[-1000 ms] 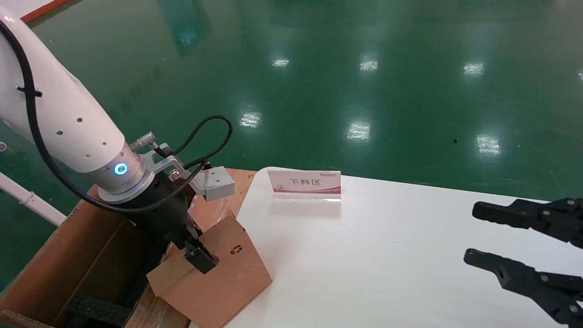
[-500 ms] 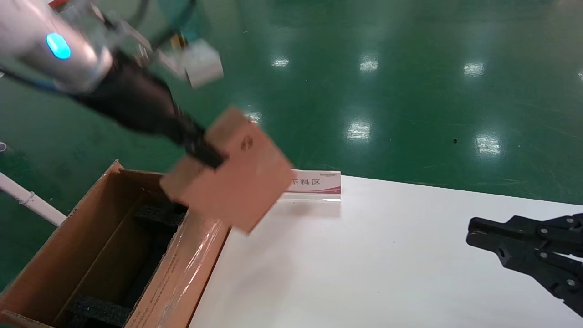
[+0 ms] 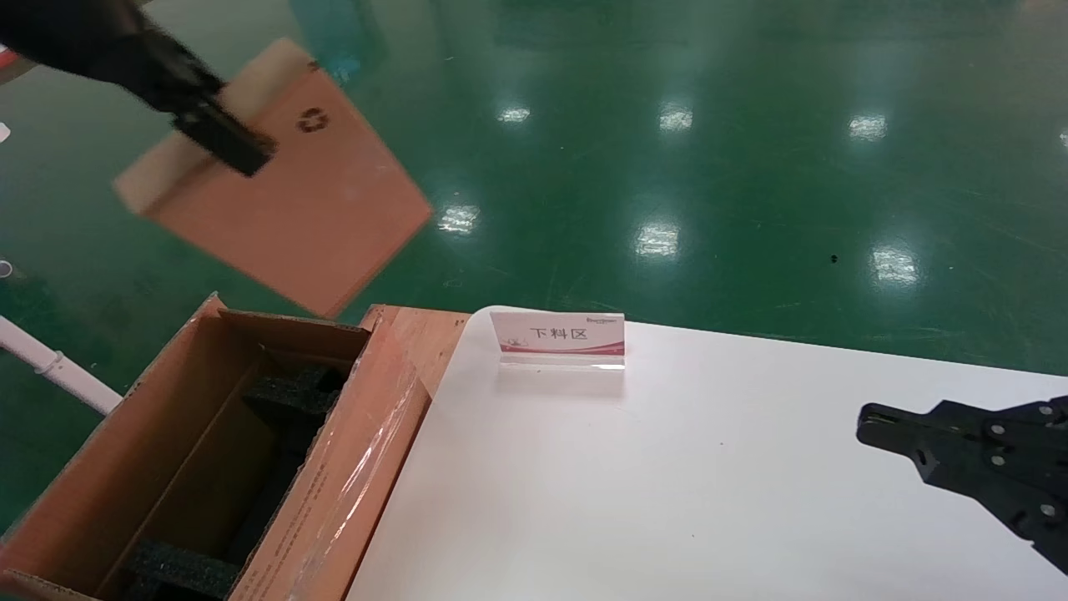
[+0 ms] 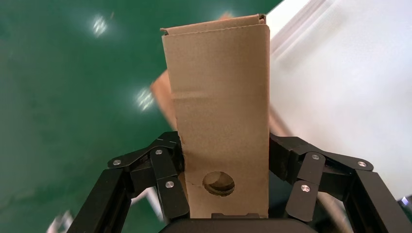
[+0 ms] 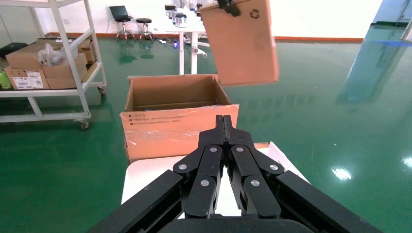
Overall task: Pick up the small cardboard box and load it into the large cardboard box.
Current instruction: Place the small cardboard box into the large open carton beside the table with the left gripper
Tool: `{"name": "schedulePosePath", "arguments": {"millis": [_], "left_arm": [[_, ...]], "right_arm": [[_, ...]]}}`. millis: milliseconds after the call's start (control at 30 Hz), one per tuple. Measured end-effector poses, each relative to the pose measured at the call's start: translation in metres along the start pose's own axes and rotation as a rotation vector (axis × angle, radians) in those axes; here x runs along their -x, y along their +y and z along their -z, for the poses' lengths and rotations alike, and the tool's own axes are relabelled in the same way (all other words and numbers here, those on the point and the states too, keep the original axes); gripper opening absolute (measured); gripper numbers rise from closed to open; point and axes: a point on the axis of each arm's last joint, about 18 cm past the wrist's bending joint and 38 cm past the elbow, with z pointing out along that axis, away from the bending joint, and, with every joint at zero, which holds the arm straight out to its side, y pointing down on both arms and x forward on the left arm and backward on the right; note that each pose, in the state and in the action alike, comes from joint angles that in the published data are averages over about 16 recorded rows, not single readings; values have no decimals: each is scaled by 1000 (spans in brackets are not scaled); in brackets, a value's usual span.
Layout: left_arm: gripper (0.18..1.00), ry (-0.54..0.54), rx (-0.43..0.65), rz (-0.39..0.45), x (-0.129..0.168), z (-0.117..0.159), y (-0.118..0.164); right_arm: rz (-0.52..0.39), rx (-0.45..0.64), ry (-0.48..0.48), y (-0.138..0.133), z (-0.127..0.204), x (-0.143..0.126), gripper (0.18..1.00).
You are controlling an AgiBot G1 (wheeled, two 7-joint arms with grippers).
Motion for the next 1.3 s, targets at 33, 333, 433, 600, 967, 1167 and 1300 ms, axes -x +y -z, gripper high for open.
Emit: {"name": "schedulePosePath", "arguments": {"millis": [33, 333, 433, 600, 967, 1167, 1300], "left_arm": [[363, -6, 20, 0, 2, 1, 5], [346, -3, 217, 25, 6, -9, 51], [343, 12, 270, 46, 6, -16, 66], [341, 34, 332, 90, 7, -28, 88], [339, 46, 389, 190, 12, -62, 134], [338, 26, 399, 228, 17, -83, 155], [338, 10, 405, 244, 20, -98, 166]], "right_arm": [[0, 0, 0, 0, 0, 0, 193], [0, 0, 0, 0, 0, 0, 191], [0, 0, 0, 0, 0, 0, 191], [0, 0, 0, 0, 0, 0, 196], [0, 0, 0, 0, 0, 0, 257], [0, 0, 0, 0, 0, 0, 332], [0, 0, 0, 0, 0, 0, 404]]}}
